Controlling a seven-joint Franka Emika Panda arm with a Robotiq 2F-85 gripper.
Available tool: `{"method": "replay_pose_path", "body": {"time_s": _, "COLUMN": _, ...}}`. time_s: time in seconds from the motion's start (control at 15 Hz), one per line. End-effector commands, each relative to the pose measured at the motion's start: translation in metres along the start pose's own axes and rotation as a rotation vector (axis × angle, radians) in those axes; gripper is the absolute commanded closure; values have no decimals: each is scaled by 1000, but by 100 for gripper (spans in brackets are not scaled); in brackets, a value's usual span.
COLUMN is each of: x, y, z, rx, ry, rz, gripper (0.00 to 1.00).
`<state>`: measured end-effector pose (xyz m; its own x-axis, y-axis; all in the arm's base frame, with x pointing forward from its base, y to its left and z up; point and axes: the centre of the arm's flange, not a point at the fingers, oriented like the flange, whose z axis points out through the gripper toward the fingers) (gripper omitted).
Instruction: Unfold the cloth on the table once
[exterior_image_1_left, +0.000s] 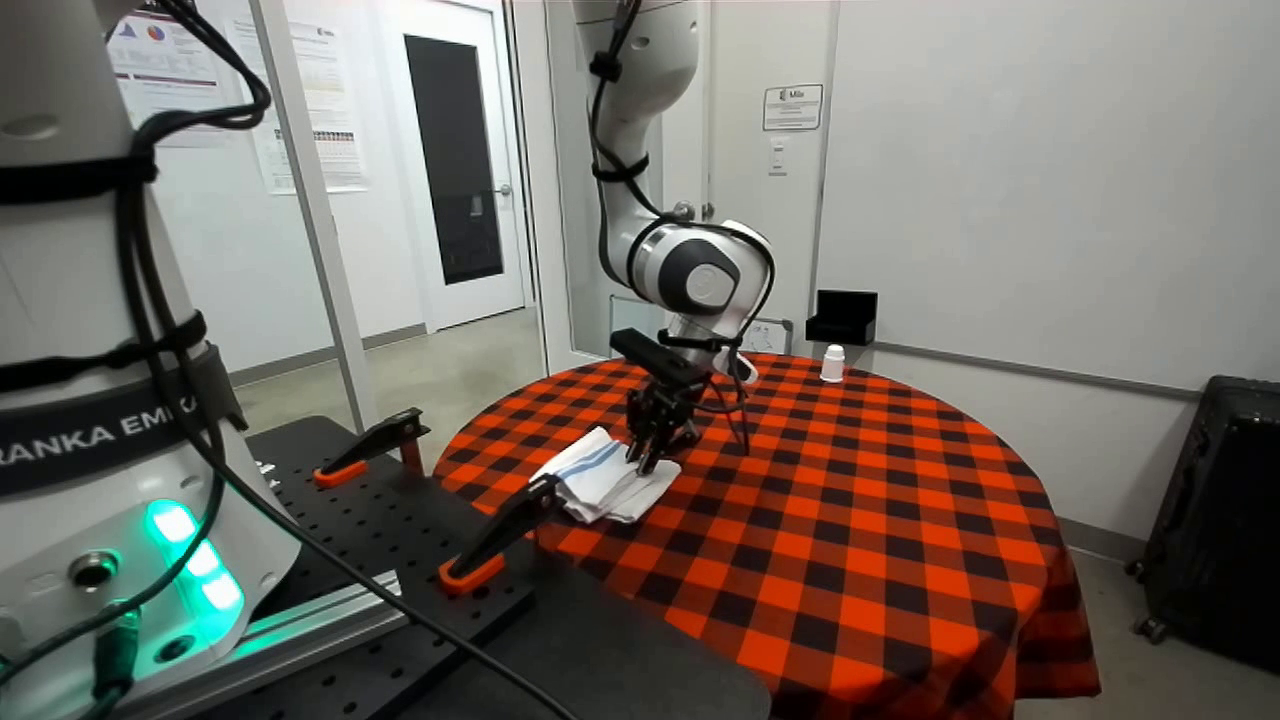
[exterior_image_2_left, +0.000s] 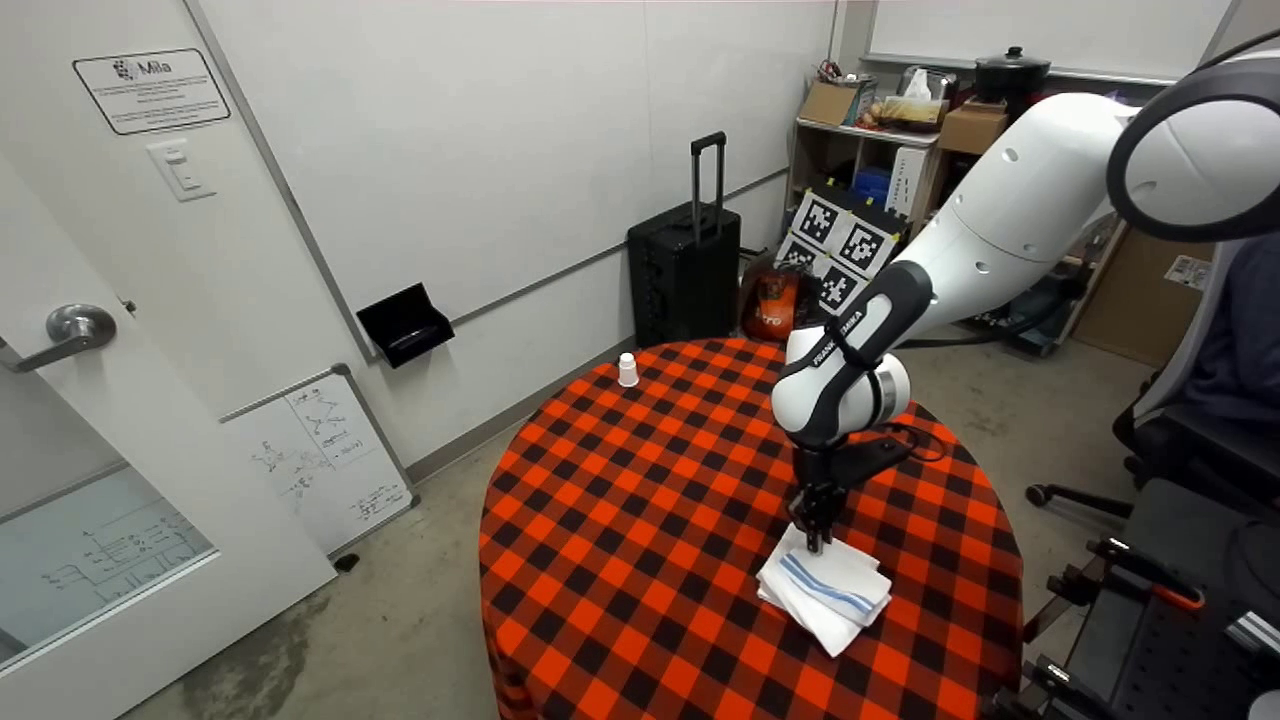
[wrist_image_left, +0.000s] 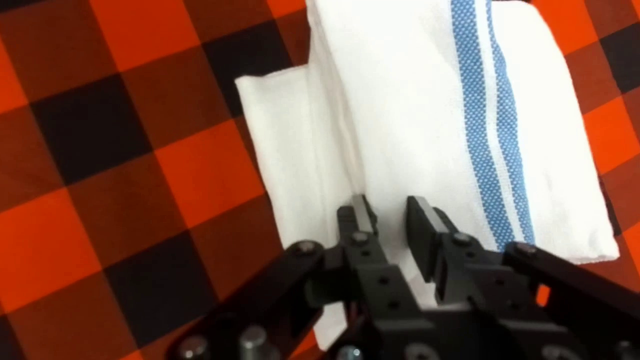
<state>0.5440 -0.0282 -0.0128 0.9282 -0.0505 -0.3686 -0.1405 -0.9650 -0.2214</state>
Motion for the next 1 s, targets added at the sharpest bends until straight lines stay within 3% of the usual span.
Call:
{"method": "replay_pose_path", "body": {"time_s": 0.0, "x": 5, "y": -4, "z": 5, "rx": 11, "ry": -26, "rz": -31, "gripper": 100}}
{"method": "replay_pose_path", "body": {"time_s": 0.4, "x": -3, "y": -23, "z": -26, "rx": -15, "ry": 12, "rz": -56, "gripper": 99}}
{"method": "replay_pose_path", "body": {"time_s": 0.93, "x": -36, "y": -71, "z": -120, "rx": -51, "ry": 144, "rz": -108, "gripper": 99}}
